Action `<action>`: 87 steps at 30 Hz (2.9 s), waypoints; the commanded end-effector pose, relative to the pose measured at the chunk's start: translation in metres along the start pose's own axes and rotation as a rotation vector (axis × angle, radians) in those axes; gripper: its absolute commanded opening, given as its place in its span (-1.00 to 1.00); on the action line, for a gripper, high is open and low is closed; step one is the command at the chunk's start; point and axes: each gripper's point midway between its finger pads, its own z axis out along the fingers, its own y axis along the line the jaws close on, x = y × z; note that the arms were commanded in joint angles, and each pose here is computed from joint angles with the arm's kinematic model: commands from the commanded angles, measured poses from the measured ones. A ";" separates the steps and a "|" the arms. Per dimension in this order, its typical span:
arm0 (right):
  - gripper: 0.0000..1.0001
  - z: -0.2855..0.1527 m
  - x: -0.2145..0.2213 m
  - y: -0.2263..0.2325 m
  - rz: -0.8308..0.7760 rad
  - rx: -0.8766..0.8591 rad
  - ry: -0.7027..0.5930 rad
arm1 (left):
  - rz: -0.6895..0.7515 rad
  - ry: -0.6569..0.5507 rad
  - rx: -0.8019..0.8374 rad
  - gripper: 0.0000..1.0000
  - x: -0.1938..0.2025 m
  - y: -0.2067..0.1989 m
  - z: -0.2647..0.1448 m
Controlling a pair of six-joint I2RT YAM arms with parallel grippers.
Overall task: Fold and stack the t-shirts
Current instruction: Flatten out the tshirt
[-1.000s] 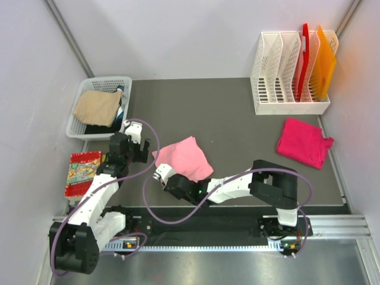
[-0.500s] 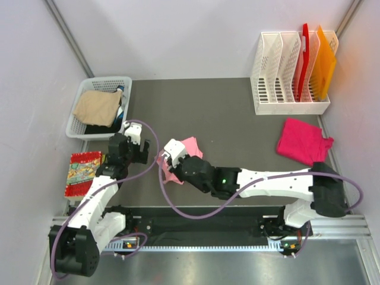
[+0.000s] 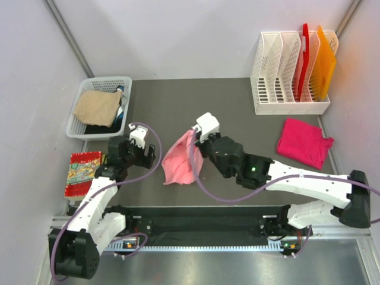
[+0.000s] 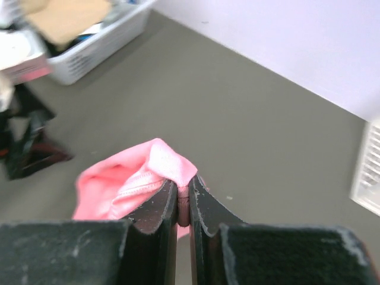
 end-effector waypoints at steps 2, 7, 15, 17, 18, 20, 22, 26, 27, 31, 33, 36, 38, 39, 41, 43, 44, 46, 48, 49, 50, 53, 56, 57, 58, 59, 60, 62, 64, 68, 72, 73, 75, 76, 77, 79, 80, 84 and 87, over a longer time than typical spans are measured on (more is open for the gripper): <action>-0.98 -0.034 -0.033 -0.067 0.100 0.145 -0.103 | 0.013 -0.016 0.167 0.73 -0.018 -0.024 0.010; -0.98 -0.046 -0.027 -0.072 0.110 0.134 -0.088 | 0.031 -0.012 0.282 0.74 -0.031 -0.053 0.021; -0.98 -0.057 -0.008 -0.083 0.120 0.163 -0.079 | 0.159 0.034 0.445 0.75 -0.025 -0.126 0.031; -0.98 -0.058 -0.003 -0.090 0.110 0.201 -0.064 | 0.174 0.060 0.486 0.75 -0.017 -0.140 0.032; -0.98 -0.059 -0.002 -0.091 0.109 0.209 -0.062 | 0.180 0.067 0.490 0.75 -0.014 -0.142 0.034; -0.98 -0.062 -0.004 -0.094 0.116 0.214 -0.068 | 0.187 0.086 0.502 0.74 -0.007 -0.146 0.036; -0.98 -0.065 -0.006 -0.096 0.124 0.216 -0.077 | 0.206 0.111 0.518 0.73 0.003 -0.149 0.036; -0.98 -0.066 -0.006 -0.100 0.116 0.232 -0.072 | 0.249 0.148 0.555 0.68 0.016 -0.152 0.027; -0.98 -0.066 -0.005 -0.100 0.112 0.235 -0.069 | 0.258 0.141 0.557 0.66 0.016 -0.151 0.022; -0.98 -0.063 -0.004 -0.104 0.107 0.252 -0.061 | 0.329 0.119 0.580 0.28 0.021 -0.149 0.006; -0.97 -0.062 -0.004 -0.105 0.107 0.255 -0.061 | 0.354 0.104 0.598 0.20 0.023 -0.150 -0.002; -0.96 -0.060 -0.005 -0.106 0.108 0.258 -0.063 | 0.385 0.109 0.612 0.14 0.029 -0.151 -0.001; -0.96 -0.059 -0.006 -0.107 0.108 0.261 -0.062 | 0.427 0.134 0.623 0.08 0.036 -0.150 0.003; -0.95 -0.059 -0.007 -0.108 0.108 0.263 -0.064 | 0.436 0.184 0.637 0.05 0.047 -0.150 0.005; -0.95 -0.057 -0.007 -0.111 0.102 0.267 -0.059 | 0.475 0.210 0.671 -0.03 0.058 -0.152 0.007; -0.95 -0.056 -0.008 -0.114 0.099 0.276 -0.056 | 0.483 0.249 0.704 -0.07 0.072 -0.154 0.008; -0.95 -0.056 -0.009 -0.115 0.097 0.276 -0.055 | 0.503 0.252 0.711 -0.09 0.076 -0.153 0.008; -0.95 -0.056 -0.011 -0.119 0.095 0.284 -0.055 | 0.519 0.273 0.716 -0.13 0.082 -0.151 0.006; -0.95 -0.056 -0.013 -0.122 0.093 0.289 -0.055 | 0.559 0.260 0.679 -0.11 0.075 -0.143 0.003; -0.95 -0.055 -0.012 -0.123 0.090 0.292 -0.050 | 0.569 0.256 0.674 -0.10 0.073 -0.142 0.000; -0.95 -0.055 -0.013 -0.124 0.089 0.295 -0.051 | 0.584 0.257 0.663 -0.10 0.073 -0.138 -0.005; -0.95 -0.053 -0.014 -0.128 0.090 0.301 -0.050 | 0.593 0.175 0.674 -0.04 0.065 -0.142 -0.017; -0.95 -0.052 -0.015 -0.128 0.091 0.298 -0.052 | 0.583 0.101 0.683 -0.02 0.058 -0.148 -0.019; -0.95 -0.051 -0.015 -0.129 0.092 0.301 -0.051 | 0.580 0.100 0.691 -0.01 0.059 -0.150 -0.018; -0.95 -0.051 -0.015 -0.129 0.095 0.299 -0.054 | 0.573 0.110 0.694 -0.01 0.062 -0.150 -0.016; -0.95 -0.050 -0.014 -0.130 0.093 0.302 -0.050 | 0.566 0.136 0.705 -0.01 0.067 -0.151 -0.013; -0.95 -0.050 -0.013 -0.130 0.092 0.304 -0.048 | 0.560 0.148 0.716 -0.01 0.069 -0.152 -0.011; -0.95 -0.050 -0.012 -0.132 0.091 0.306 -0.045 | 0.548 0.187 0.730 0.02 0.078 -0.154 -0.005; -0.95 -0.050 -0.011 -0.134 0.091 0.309 -0.043 | 0.546 0.188 0.727 0.05 0.079 -0.155 0.001; -0.96 -0.051 -0.011 -0.136 0.094 0.307 -0.048 | 0.527 0.190 0.725 0.08 0.077 -0.157 0.013; -0.97 -0.050 -0.010 -0.136 0.096 0.302 -0.046 | 0.508 0.154 0.712 0.11 0.064 -0.160 0.021; -0.97 -0.050 -0.009 -0.135 0.097 0.300 -0.045 | 0.498 0.141 0.706 0.12 0.058 -0.161 0.023; -0.98 -0.048 -0.008 -0.134 0.093 0.298 -0.040 | 0.489 0.140 0.715 0.12 0.055 -0.163 0.024; -0.98 -0.048 -0.009 -0.134 0.093 0.297 -0.041 | 0.479 0.135 0.722 0.12 0.052 -0.165 0.025; -0.98 -0.048 -0.008 -0.134 0.092 0.298 -0.038 | 0.473 0.134 0.740 0.12 0.051 -0.168 0.024; -0.98 -0.048 -0.008 -0.134 0.091 0.296 -0.037 | 0.461 0.138 0.750 0.12 0.051 -0.171 0.025; -0.98 -0.048 -0.008 -0.134 0.092 0.298 -0.038 | 0.459 0.133 0.747 0.12 0.050 -0.171 0.027; -1.00 -0.048 -0.009 -0.134 0.093 0.297 -0.040 | 0.456 0.154 0.724 -0.19 0.053 -0.168 0.035; -1.00 -0.048 -0.009 -0.135 0.094 0.300 -0.040 | 0.455 0.164 0.698 -0.71 0.053 -0.165 0.043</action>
